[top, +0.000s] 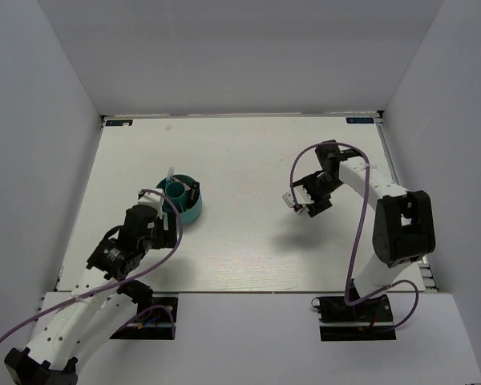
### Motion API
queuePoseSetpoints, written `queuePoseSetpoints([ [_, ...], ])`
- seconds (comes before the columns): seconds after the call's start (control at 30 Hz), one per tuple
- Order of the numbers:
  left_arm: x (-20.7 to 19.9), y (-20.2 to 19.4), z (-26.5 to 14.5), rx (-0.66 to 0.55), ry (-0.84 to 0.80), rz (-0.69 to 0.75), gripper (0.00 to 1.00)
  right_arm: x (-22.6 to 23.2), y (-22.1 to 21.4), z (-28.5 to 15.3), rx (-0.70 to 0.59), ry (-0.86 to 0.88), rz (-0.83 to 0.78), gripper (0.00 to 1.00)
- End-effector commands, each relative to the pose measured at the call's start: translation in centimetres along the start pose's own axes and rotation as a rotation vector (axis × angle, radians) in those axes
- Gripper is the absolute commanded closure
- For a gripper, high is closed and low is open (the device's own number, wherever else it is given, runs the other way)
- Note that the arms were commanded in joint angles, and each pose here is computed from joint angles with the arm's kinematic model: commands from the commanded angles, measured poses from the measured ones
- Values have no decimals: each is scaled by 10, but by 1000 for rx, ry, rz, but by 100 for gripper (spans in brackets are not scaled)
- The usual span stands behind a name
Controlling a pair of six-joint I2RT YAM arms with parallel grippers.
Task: Sort the stationery into containers
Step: Pick up the stapler from the center of the board.
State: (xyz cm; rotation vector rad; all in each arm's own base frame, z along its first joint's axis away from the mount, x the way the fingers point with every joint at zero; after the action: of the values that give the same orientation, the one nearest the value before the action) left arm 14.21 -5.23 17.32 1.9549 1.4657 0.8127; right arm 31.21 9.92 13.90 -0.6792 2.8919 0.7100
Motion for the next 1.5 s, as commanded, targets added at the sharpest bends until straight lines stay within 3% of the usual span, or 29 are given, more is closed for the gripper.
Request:
queuePoseSetpoints([
  [0.0,0,2,-1,-9,-4,-11,9,-18,8,5,-64,-14,-90,28],
  [0.23,1,1,0,4,4,-6,8,-14,18,20,-103,76,-127,28],
  [0.9,2,2,0,2,13,-11,8,-13,-7,54,56,138,-177,32],
  [1.13,3,1,0,2,22,-11,8,-11,-9,60,73,163,-177,38],
  [1.2,2,1,0,4,21,-10,8,-10,-11,59,85,164,-177,46],
  [1.23,3,1,0,0,24,-13,8,-11,-10,60,84,162,-181,56],
  [1.27,3,1,0,0,22,-13,8,-9,-11,60,83,165,-178,56],
  [1.3,3,1,-1,2,22,-11,8,-10,-10,59,83,159,-177,67],
  [1.4,2,0,0,4,21,-9,8,-10,-4,55,63,149,-177,79],
  [1.47,3,1,-1,-1,25,-13,8,-11,6,50,16,144,-148,81],
])
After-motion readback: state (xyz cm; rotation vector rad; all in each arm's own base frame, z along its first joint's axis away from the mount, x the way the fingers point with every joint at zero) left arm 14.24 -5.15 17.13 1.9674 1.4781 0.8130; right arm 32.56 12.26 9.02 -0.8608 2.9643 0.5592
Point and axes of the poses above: each gripper's point midway between its finger pads, its own z axis out along the fingers, its own x axis along the line the jaws close on, y = z × x, the point moved 7 cm from there along -z, back along the fingers, and after that the axes turned 12 degrees about z, right-handed, at the moved point
